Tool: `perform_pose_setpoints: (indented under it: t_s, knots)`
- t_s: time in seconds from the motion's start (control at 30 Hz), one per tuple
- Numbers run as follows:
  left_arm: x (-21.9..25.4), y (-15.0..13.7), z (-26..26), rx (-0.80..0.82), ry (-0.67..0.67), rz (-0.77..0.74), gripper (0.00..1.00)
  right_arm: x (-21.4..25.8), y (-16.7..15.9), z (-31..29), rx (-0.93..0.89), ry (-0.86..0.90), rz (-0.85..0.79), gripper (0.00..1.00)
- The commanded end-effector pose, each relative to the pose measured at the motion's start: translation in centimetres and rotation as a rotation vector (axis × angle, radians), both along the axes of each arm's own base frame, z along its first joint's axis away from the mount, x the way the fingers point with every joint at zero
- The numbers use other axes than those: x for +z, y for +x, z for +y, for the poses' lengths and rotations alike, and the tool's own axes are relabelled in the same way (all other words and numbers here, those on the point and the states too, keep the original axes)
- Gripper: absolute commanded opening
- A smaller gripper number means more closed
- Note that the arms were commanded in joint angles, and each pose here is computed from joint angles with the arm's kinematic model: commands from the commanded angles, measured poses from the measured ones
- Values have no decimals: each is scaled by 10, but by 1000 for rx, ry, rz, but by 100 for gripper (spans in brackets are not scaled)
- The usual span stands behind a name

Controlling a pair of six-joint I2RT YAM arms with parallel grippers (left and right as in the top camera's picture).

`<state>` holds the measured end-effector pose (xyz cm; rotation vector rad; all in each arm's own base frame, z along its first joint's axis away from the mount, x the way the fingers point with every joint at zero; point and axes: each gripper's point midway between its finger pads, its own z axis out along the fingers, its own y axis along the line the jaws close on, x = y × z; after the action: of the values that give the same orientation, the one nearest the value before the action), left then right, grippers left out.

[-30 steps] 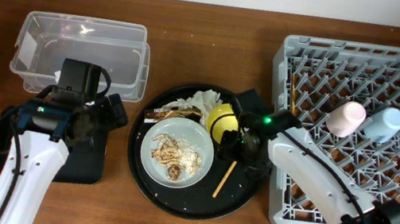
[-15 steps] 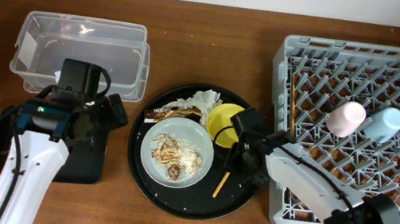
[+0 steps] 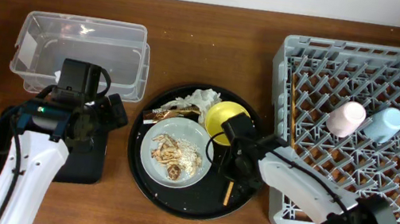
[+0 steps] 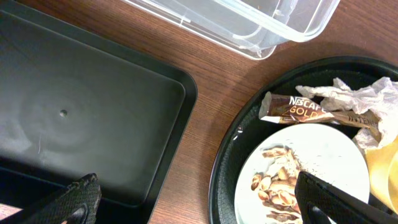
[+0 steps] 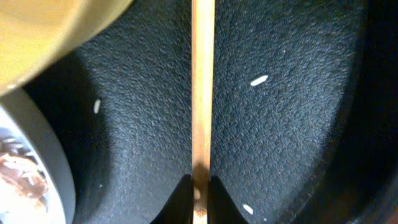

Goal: Sort waste into correct bins and load items into the dishwasher rack
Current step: 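Return the right gripper to the tray and grasp the remaining chopstick, then carry the second chopstick to the rack's left edge and release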

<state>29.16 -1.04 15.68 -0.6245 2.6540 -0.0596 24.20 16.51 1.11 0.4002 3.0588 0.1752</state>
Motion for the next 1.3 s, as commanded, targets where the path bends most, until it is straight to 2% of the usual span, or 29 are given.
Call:
perform_pose_setpoints:
  t_s: [0.0, 0.13, 0.27, 0.33, 0.6, 0.73, 0.83, 0.97, 1.07, 1.13, 1.27]
  knots:
    - [6, 2, 1, -3, 3, -17, 99, 45, 24, -5, -24, 15, -84, 8]
    - [6, 2, 1, -3, 3, -17, 99, 111, 45, -38, 18, 19, -170, 8]
    - [6, 2, 1, -3, 3, -17, 99, 184, 74, -79, 112, 7, -356, 8]
    - [6, 2, 1, -3, 3, -17, 99, 201, 86, -96, 163, -21, -426, 9]
    - [6, 2, 1, -3, 3, -17, 99, 167, 131, -119, 222, -100, -428, 10]
    - [6, 2, 1, -3, 3, -17, 99, 126, 148, -122, 221, -127, -349, 19]
    - [6, 2, 1, -3, 3, -17, 99, 106, 147, -122, 221, -126, -289, 24]
    - [6, 2, 1, -3, 3, -17, 99, 109, 135, -122, 173, -110, -253, 25]
    - [6, 2, 1, -3, 3, -17, 99, 127, 114, -110, 170, -29, -240, 26]
    - [6, 2, 1, -3, 3, -17, 99, 147, 95, -102, 155, 38, -241, 30]
    - [6, 2, 1, -3, 3, -17, 99, 189, 49, -111, 36, 39, -254, 33]
